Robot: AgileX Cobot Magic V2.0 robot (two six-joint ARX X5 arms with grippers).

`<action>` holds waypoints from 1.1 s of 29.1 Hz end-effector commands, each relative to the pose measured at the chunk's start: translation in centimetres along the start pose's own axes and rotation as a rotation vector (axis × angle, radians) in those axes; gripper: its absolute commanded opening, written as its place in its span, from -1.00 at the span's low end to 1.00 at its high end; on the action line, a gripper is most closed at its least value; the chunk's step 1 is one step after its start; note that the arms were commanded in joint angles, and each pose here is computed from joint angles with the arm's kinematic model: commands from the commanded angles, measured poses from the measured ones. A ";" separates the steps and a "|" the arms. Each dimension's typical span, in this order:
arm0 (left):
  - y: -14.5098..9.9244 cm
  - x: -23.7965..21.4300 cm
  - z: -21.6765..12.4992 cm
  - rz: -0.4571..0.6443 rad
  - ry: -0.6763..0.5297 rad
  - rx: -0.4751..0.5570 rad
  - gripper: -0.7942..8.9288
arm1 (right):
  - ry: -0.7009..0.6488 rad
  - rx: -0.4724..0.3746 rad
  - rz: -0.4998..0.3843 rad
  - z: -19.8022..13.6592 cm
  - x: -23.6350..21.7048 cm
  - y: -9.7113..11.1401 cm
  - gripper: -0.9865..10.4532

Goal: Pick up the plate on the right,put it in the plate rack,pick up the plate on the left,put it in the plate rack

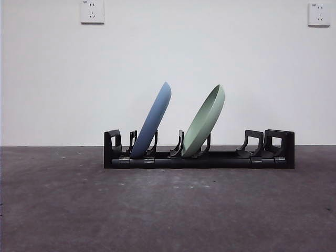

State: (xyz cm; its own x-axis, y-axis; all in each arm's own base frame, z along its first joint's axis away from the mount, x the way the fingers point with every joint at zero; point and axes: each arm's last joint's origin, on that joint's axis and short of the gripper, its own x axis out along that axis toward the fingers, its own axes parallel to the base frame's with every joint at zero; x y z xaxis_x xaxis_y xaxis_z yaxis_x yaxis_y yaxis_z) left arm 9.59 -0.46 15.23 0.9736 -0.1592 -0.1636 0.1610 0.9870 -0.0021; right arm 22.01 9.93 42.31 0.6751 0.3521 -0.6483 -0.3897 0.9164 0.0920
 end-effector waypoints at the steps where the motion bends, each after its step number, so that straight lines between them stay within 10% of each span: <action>1: 0.0 0.1 -0.2 0.003 0.001 -0.011 -0.84 | -0.003 -0.005 -0.019 -0.1 0.0 -0.2 -0.82; 8: 0.0 0.1 -0.2 0.004 0.001 -0.011 -0.84 | -0.274 -0.026 -0.207 -1.7 -7.6 -2.8 -0.82; 15: 0.0 0.1 -0.2 0.003 0.000 -0.011 -0.84 | -0.548 0.060 -0.432 -11.2 -8.8 -5.0 -0.82; 32: 0.0 0.1 -0.2 0.003 0.000 -0.011 -0.84 | -0.564 0.078 -0.476 -24.8 0.4 -6.2 -0.82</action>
State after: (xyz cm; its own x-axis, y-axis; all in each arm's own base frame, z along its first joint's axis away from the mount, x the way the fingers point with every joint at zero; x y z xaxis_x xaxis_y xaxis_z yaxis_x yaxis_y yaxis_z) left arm 9.59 -0.46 15.24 0.9738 -0.1592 -0.1622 0.1609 0.9870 -0.0022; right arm 9.09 -0.33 23.46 0.9885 -0.0565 -0.1404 0.0528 0.9981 -0.0305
